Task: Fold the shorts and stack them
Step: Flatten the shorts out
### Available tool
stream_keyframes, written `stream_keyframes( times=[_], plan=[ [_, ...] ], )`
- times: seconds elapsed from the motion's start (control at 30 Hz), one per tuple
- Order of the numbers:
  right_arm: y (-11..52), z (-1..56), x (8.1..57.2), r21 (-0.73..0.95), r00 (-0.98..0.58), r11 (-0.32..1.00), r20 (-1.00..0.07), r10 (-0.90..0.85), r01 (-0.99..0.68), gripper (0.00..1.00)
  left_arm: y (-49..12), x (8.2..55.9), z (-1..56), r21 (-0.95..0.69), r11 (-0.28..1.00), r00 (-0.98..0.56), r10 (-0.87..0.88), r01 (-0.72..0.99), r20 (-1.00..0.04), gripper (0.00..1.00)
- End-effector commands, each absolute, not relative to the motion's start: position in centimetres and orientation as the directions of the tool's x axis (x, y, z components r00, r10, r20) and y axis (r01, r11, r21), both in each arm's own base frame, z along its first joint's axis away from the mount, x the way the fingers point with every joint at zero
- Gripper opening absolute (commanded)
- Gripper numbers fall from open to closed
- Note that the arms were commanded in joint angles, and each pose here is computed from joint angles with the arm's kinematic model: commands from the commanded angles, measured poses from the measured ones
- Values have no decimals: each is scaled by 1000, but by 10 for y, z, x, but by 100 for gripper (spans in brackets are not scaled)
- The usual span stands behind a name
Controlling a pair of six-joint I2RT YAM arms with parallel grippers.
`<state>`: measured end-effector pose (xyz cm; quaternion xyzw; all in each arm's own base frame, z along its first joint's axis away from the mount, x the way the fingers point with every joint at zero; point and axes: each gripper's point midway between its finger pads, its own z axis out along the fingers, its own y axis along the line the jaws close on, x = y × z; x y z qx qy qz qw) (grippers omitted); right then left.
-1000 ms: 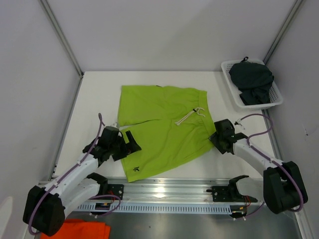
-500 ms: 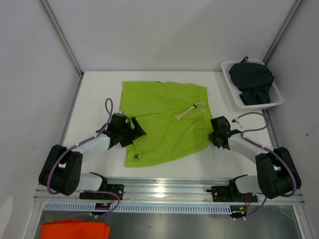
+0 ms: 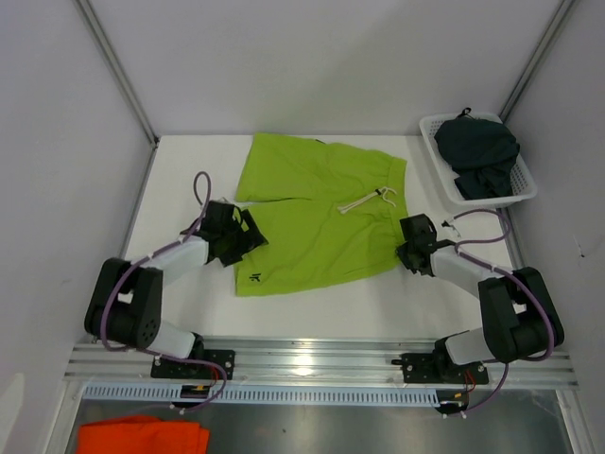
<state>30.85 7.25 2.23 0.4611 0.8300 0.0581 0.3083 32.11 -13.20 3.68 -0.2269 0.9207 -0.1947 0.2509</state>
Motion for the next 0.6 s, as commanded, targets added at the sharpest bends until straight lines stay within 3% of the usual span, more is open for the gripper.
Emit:
stream_keyframes(
  times=[0.0, 0.33, 0.57],
  plan=[
    [61, 28, 309, 401, -328, 542, -489, 808, 739, 0, -111, 286, 40, -406, 852, -779, -489, -330, -392, 95],
    [62, 35, 305, 396, -332, 563, -516, 790, 725, 0, -110, 216, 77, -515, 793, -728, -557, -324, -400, 94],
    [62, 38, 304, 400, -331, 567, -520, 787, 720, 0, -96, 186, 62, -401, 838, -753, -523, -370, -400, 89]
  ],
)
